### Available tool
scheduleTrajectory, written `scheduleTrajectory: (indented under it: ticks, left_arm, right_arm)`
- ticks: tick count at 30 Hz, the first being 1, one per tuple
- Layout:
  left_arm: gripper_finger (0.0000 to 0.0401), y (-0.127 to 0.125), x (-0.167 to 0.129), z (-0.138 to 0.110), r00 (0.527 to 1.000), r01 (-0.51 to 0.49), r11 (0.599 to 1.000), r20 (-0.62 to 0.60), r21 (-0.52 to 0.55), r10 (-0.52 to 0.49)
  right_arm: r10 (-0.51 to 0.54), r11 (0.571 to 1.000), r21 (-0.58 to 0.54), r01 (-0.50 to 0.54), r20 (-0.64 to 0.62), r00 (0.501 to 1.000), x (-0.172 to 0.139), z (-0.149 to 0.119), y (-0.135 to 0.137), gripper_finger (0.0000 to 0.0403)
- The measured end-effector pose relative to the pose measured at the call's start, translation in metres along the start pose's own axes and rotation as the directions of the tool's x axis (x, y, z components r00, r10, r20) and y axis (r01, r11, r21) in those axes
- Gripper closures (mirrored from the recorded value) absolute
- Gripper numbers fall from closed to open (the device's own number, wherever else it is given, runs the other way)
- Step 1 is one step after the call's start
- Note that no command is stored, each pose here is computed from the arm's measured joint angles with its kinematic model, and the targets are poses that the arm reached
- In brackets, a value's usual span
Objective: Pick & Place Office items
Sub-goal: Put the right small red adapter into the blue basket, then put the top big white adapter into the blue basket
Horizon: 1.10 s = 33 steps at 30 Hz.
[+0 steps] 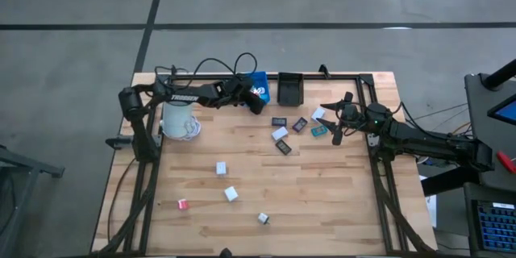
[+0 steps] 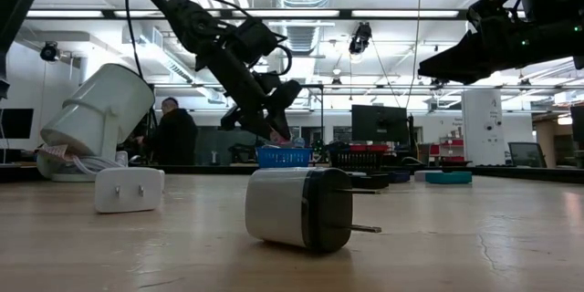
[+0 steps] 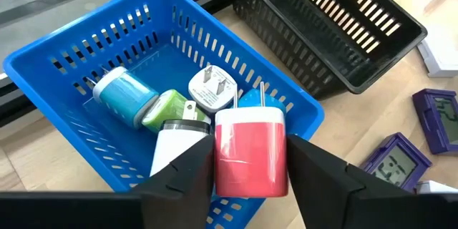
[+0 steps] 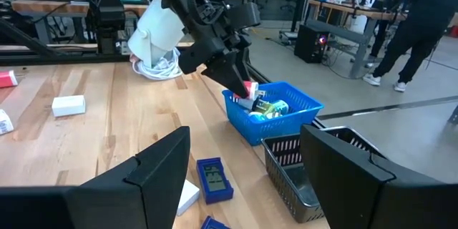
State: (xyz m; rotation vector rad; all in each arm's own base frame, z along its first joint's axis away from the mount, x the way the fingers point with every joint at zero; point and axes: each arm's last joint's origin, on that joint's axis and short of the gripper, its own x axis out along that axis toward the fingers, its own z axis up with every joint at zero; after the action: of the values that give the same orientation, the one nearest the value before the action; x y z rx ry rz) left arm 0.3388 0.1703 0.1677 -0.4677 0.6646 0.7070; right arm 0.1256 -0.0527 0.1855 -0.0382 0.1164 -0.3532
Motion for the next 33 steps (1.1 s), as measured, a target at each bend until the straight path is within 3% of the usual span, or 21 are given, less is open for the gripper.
scheduleTrajectory:
  ticks: [7,25,33]
  left_arm:
    - [0.0205,0.0,0.0,0.0,1.0,0.0,1.0,0.0,0.0,0.0]
    - [0.0203,0.0,0.0,0.0,1.0,0.0,1.0,0.001,0.004,0.0]
    - [0.0203,-0.006,-0.017,0.016,0.997,0.054,0.998,0.06,0.026,-0.056]
  right_arm:
    - [0.0,1.0,0.0,0.0,0.0,1.0,0.0,0.0,0.0,0.0147]
    - [0.0,1.0,0.0,0.0,-0.001,1.0,0.0,0.0,0.0,0.0147]
    - [0.0,1.0,0.0,0.0,-0.001,1.0,0.0,0.0,0.0,0.0147]
